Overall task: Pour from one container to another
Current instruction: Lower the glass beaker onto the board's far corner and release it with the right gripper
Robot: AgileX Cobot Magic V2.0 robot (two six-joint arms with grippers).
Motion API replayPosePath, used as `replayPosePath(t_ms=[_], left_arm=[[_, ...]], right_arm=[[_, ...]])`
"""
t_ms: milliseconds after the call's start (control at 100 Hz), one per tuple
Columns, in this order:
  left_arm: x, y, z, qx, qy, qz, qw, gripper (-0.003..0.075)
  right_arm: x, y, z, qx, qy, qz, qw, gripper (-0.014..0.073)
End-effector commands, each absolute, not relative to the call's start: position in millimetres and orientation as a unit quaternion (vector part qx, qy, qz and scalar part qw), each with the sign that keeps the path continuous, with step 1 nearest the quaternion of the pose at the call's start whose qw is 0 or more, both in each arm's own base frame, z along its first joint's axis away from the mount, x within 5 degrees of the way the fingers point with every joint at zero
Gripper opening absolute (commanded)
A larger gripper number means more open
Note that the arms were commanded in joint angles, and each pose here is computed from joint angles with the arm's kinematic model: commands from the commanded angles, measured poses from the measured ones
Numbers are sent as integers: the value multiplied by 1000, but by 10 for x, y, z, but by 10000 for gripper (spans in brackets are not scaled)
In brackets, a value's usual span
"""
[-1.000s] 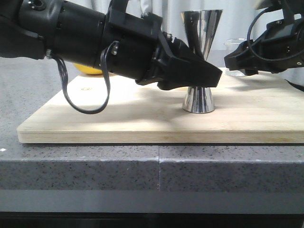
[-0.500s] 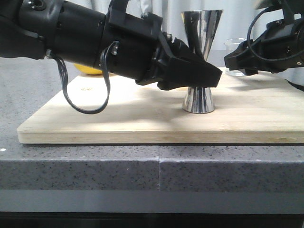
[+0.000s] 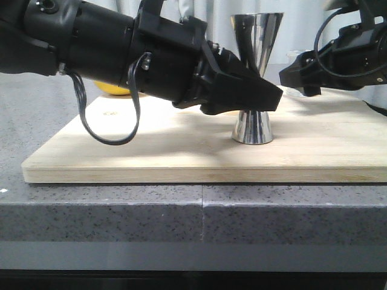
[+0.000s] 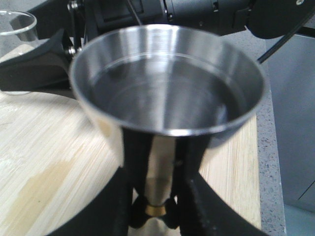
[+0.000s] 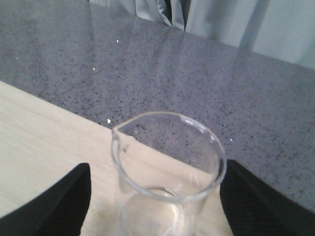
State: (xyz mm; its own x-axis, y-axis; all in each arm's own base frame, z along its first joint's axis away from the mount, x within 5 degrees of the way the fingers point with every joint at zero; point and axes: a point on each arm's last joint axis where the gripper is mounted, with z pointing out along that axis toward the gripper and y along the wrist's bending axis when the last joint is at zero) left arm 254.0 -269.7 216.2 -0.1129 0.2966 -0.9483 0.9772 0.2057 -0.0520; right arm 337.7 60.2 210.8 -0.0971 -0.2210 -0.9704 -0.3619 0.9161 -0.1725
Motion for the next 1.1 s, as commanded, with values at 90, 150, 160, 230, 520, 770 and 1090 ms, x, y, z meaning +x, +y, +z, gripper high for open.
replayPosePath(t_ms=[90, 150, 160, 230, 520, 770, 1090], left_arm=[[2506, -2710, 2503, 485, 601, -419, 479, -21], [2506, -2710, 2503, 485, 601, -419, 479, -21], [2506, -2710, 2503, 485, 601, -419, 479, -21], [2506, -2710, 2503, 485, 601, -419, 479, -21], [2506, -2710, 2503, 485, 601, -419, 479, -21], [2506, -2710, 2503, 485, 601, -419, 479, -21], [2527, -2693, 2498, 482, 605, -414, 480, -21]], right_arm=[[3393, 599, 2410, -185, 680, 63, 706, 507], [3393, 599, 2411, -185, 680, 63, 707, 507], [3393, 600, 2413, -185, 680, 63, 707, 507], [3393, 600, 2419, -184, 677, 64, 710, 507], [3366, 582, 2516, -172, 668, 63, 721, 507], [3271, 578, 2743, -163, 645, 70, 743, 507], [3064, 554, 3134, -154, 601, 75, 781, 507]])
